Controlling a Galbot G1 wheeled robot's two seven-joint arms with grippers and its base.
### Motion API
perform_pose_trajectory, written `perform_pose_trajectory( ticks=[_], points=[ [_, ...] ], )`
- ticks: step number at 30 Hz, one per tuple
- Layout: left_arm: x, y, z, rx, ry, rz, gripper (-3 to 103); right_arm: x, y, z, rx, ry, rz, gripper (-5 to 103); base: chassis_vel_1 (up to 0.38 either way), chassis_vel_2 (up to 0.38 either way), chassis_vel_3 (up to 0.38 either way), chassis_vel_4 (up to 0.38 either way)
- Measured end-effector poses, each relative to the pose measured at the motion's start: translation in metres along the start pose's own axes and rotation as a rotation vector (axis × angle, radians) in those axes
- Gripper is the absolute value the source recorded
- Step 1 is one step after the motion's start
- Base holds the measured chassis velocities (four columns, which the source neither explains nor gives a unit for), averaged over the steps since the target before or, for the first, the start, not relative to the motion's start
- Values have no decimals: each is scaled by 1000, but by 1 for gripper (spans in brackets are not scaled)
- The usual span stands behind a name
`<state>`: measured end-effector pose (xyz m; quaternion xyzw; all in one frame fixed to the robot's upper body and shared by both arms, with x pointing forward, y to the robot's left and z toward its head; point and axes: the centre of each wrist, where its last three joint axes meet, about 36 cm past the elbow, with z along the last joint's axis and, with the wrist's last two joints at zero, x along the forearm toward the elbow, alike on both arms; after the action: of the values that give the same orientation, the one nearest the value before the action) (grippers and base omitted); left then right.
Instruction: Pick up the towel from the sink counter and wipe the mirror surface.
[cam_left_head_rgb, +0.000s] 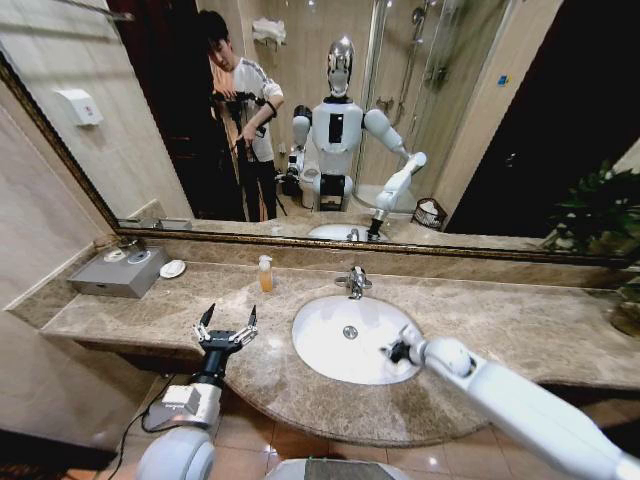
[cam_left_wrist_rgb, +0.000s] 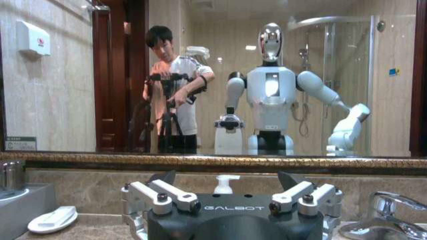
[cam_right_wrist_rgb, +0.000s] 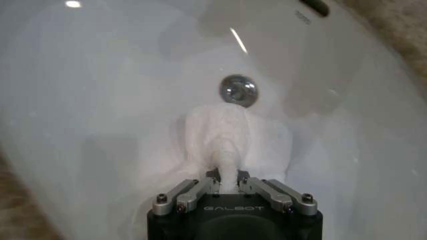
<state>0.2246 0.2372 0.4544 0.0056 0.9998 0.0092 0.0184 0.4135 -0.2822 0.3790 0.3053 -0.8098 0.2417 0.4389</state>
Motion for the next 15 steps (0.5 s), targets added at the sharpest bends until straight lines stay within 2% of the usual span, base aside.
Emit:
perform_pose_trajectory(
  ticks=[2, 4, 5, 7, 8, 13, 14, 15],
  points=[
    [0, 0, 0, 0, 0, 0, 100, 0, -2, -3, 0, -6, 7, 11, 0, 0, 0, 0],
    [0, 0, 0, 0, 0, 0, 100, -7, -20, -12, -19, -16, 50, 11, 0, 0, 0, 0],
    [0, 0, 0, 0, 0, 0, 100, -7, -20, -12, -19, -16, 50, 11, 0, 0, 0, 0],
    [0, 0, 0, 0, 0, 0, 100, -15, -43, -19, -45, -25, 103, 11, 0, 0, 0, 0],
    [0, 0, 0, 0, 0, 0, 100, -23, -63, -22, -65, -40, 150, 11, 0, 0, 0, 0],
    [0, 0, 0, 0, 0, 0, 100, -31, -75, -27, -86, -62, 179, 11, 0, 0, 0, 0],
    [0, 0, 0, 0, 0, 0, 100, -34, -72, -27, -88, -67, 178, 11, 0, 0, 0, 0],
    [0, 0, 0, 0, 0, 0, 100, -34, -59, -26, -81, -70, 168, 11, 0, 0, 0, 0]
  ],
)
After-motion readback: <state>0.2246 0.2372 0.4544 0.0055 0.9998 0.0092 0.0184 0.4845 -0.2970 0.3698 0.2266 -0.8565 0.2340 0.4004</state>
